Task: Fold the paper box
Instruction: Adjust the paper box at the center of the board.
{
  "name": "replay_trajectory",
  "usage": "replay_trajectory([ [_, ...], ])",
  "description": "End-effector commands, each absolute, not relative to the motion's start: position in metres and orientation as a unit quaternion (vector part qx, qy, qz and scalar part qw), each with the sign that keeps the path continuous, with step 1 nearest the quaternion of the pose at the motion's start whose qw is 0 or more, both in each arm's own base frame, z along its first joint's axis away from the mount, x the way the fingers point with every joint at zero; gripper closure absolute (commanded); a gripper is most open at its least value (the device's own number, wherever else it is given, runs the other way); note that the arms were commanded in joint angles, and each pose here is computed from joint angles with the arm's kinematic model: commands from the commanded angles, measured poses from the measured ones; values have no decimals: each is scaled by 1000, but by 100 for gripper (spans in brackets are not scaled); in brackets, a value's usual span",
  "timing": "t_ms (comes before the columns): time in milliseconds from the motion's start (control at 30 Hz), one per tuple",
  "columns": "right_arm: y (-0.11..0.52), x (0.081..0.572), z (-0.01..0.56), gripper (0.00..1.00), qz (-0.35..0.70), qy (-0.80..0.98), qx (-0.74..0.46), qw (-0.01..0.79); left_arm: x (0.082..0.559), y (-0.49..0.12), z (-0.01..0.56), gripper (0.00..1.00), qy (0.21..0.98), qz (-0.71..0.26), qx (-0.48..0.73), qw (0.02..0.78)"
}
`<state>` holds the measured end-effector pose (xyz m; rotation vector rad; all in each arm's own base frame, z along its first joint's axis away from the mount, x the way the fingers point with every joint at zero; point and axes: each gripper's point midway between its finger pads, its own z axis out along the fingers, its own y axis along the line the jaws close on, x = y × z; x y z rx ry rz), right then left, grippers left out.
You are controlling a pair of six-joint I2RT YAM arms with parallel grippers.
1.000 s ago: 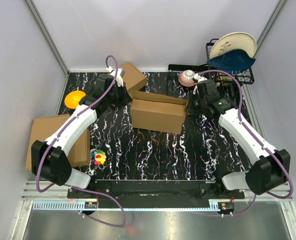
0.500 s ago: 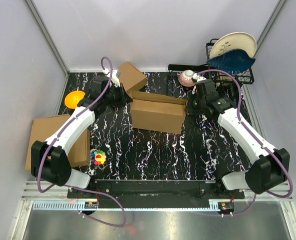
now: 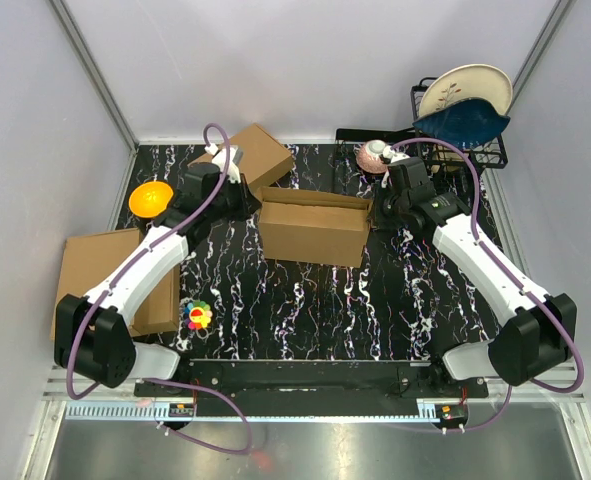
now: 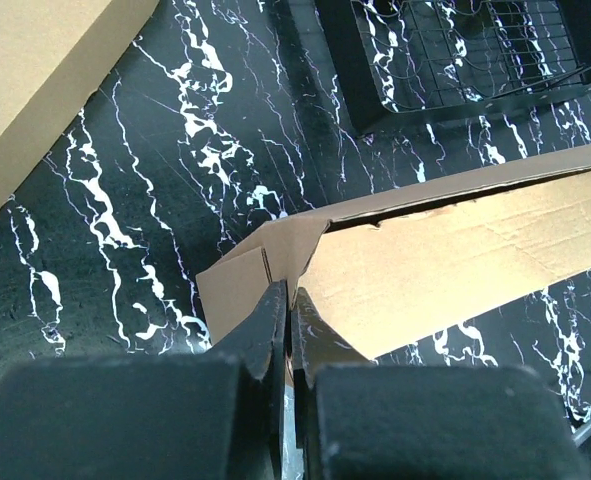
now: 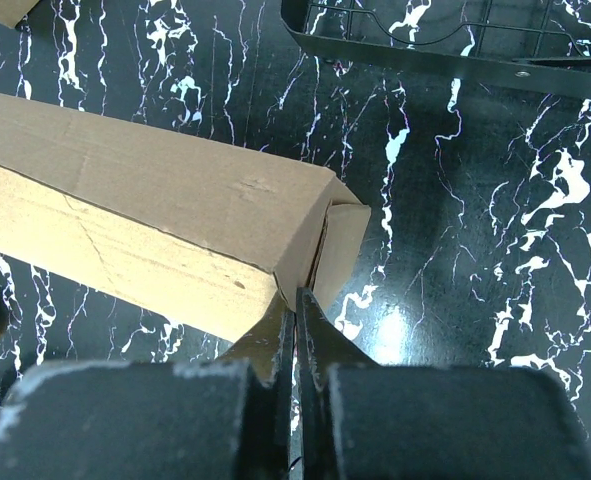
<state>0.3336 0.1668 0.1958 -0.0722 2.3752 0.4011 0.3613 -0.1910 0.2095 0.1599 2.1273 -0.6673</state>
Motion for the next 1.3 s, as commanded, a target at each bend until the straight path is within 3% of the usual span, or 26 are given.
replay_trajectory([
  [0, 172, 314, 173, 100, 148, 941, -45, 301, 362, -188, 213, 100, 848, -251, 66, 463],
  [433, 173, 313, 170, 100, 147, 942, -47, 297, 347, -206, 200, 100, 841, -228, 73, 485],
  [867, 171, 308, 162, 100, 147, 942, -36, 299, 324, -204, 148, 100, 865, -88, 117, 479],
  [967, 169, 309, 165, 92, 144, 941, -29, 305, 318, -204, 133, 100, 873, -76, 110, 469],
  [1100, 162, 311, 177, 66, 135, 936, -17, 325, 317, -201, 124, 100, 877, -57, 106, 465],
  [1267, 158, 313, 195, 52, 132, 927, -9, 351, 316, -196, 123, 100, 877, -30, 110, 467],
])
